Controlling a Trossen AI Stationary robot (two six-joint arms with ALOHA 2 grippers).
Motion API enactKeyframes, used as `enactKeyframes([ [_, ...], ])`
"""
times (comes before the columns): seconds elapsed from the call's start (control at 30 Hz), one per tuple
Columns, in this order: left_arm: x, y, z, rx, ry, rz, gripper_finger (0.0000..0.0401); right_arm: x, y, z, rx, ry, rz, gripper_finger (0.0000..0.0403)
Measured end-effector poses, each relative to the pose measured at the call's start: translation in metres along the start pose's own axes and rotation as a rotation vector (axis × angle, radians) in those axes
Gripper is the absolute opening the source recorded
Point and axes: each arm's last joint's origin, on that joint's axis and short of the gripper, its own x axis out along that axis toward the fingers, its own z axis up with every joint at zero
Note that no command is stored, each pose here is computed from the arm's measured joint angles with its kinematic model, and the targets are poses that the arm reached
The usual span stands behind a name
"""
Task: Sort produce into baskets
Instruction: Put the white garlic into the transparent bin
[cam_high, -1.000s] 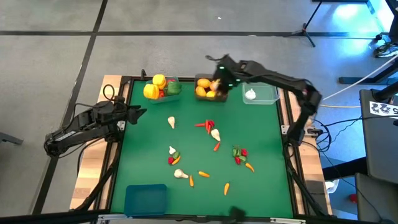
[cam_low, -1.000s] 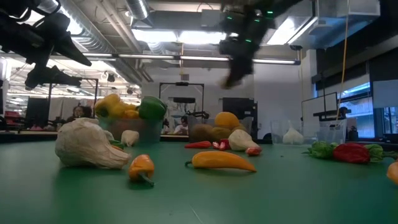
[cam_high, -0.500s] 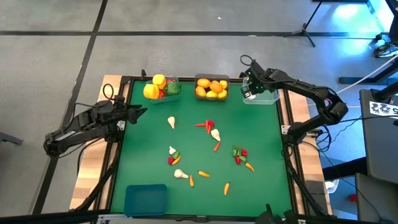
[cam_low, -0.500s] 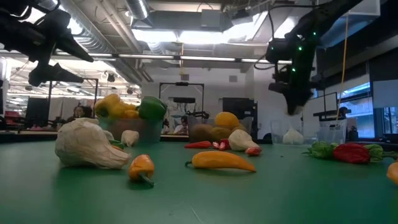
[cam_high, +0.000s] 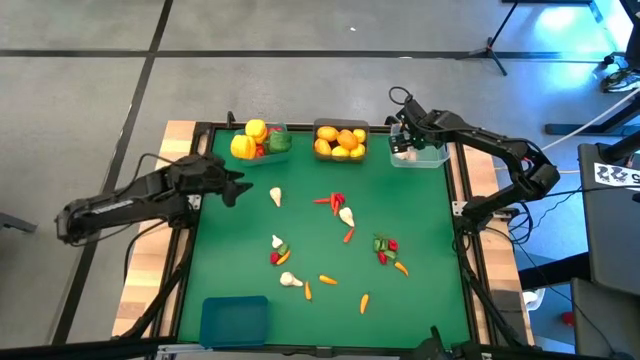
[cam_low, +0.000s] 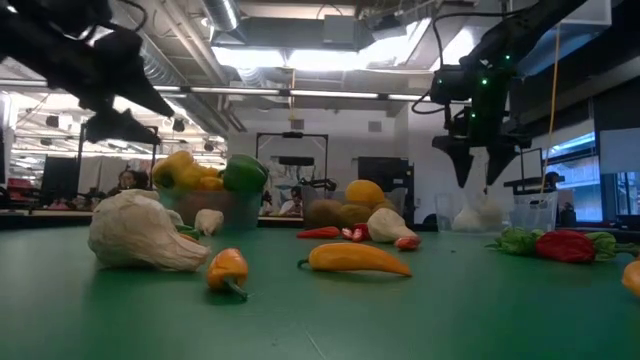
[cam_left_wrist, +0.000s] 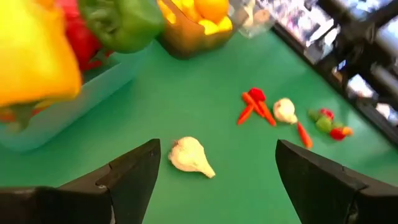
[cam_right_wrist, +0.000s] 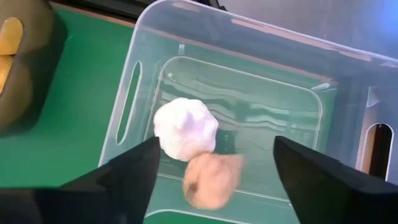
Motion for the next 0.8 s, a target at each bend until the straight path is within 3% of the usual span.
enactKeyframes([
  [0.23, 0.03, -0.008, 0.005, 0.069, 0.088, -0.074, 0.0313, 0.0, 0.0, 0.0, -0.001, 0.002, 0.0, 0.0326],
  [0.63, 0.076, -0.021, -0.004, 0.584, 0.155, -0.155, 0.0313, 0.0, 0.003, 0.001, 0.003, 0.01, 0.062, 0.0304],
  [0.8, 0.093, -0.018, -0.013, 0.61, 0.227, -0.121, 0.0313, 0.0, 0.003, 0.001, -0.005, 0.011, 0.067, 0.0303],
])
